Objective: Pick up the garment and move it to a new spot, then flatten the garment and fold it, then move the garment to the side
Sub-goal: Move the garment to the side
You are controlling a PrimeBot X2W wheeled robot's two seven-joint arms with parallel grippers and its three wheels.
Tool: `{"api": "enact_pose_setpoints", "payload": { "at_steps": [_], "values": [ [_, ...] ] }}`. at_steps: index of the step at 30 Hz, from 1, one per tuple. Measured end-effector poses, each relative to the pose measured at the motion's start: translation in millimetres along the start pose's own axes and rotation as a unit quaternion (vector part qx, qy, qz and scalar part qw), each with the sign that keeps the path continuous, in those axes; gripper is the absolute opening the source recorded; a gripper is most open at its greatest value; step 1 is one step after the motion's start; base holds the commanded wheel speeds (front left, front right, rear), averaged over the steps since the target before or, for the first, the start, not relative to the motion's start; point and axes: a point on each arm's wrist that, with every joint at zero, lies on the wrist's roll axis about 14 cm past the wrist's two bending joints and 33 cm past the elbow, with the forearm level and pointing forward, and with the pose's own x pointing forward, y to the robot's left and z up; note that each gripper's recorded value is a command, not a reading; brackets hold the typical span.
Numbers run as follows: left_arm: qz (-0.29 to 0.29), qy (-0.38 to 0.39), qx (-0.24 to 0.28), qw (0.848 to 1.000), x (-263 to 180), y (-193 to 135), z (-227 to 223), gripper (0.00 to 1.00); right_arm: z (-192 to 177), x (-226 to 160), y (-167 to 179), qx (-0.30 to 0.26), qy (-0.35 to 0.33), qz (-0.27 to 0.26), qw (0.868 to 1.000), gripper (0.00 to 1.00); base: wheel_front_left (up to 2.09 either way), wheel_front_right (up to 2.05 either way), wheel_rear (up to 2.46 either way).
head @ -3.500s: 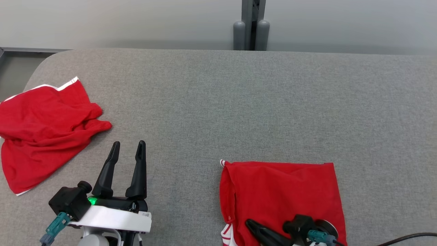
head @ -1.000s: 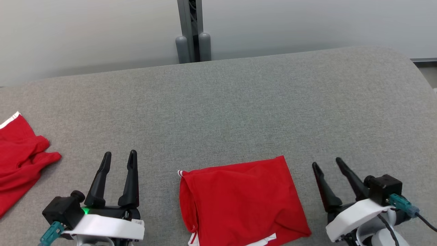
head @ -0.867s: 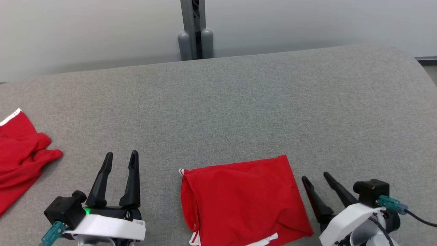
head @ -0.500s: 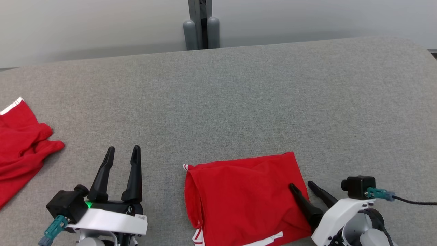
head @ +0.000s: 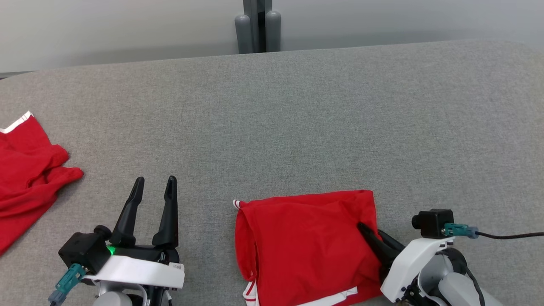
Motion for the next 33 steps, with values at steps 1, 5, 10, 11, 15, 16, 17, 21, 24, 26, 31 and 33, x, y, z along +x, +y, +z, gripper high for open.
{"api": "enact_pose_setpoints", "payload": {
  "at_steps": [1,5,10,11,15,16,17,21,24,26,31,33],
  "values": [
    [0.000,0.000,0.000,1.000,0.3,0.0,-0.2,1.00,1.6,0.1,-1.8,-0.006,-0.002,-0.001,1.000,0.00,0.00,0.00,0.00],
    [-0.001,0.002,-0.001,1.000,2.6,-0.5,-2.2,1.00,12.5,-2.0,-17.6,-0.052,-0.011,-0.011,0.999,0.00,0.00,0.00,0.00],
    [-0.013,0.004,-0.006,1.000,10.9,-7.8,-4.8,1.00,31.0,-6.5,-44.6,-0.107,-0.013,-0.032,0.994,0.00,0.00,0.00,0.00],
    [-0.016,0.008,-0.007,1.000,12.3,-9.3,-7.7,1.00,36.3,-7.0,-50.5,-0.119,-0.013,-0.036,0.992,0.00,0.00,0.00,0.00],
    [-0.026,0.017,-0.010,0.999,23.5,-14.7,-16.7,1.00,59.0,-11.3,-82.0,-0.168,-0.010,-0.061,0.984,0.00,0.00,0.00,0.00],
    [-0.028,0.018,-0.011,0.999,27.0,-15.1,-18.8,1.00,64.7,-12.7,-91.3,-0.177,-0.009,-0.069,0.982,0.00,0.00,0.00,0.00],
    [-0.030,0.021,-0.012,0.999,30.7,-16.2,-21.5,1.00,70.6,-14.2,-101.3,-0.185,-0.008,-0.079,0.979,0.00,0.00,0.00,0.00],
    [-0.042,0.031,-0.016,0.999,48.0,-21.1,-34.4,1.00,94.8,-22.0,-150.0,-0.216,-0.002,-0.129,0.968,0.00,0.00,0.00,0.00],
    [-0.048,0.039,-0.017,0.998,60.2,-22.1,-45.6,1.00,107.0,-33.6,-194.3,-0.244,0.017,-0.177,0.953,0.00,0.00,0.00,0.00],
    [-0.050,0.045,-0.020,0.998,71.4,-19.7,-56.3,1.00,123.5,-47.7,-239.4,-0.266,0.030,-0.233,0.935,0.00,0.00,0.00,0.00],
    [-0.045,0.062,-0.021,0.997,84.0,-10.3,-77.9,1.00,148.8,-62.4,-295.8,-0.299,0.043,-0.305,0.903,0.00,0.00,0.00,0.00],
    [-0.042,0.067,-0.022,0.997,87.5,-6.4,-85.3,1.00,153.1,-65.7,-312.8,-0.316,0.057,-0.325,0.889,0.00,0.00,0.00,0.00]
  ]
}}
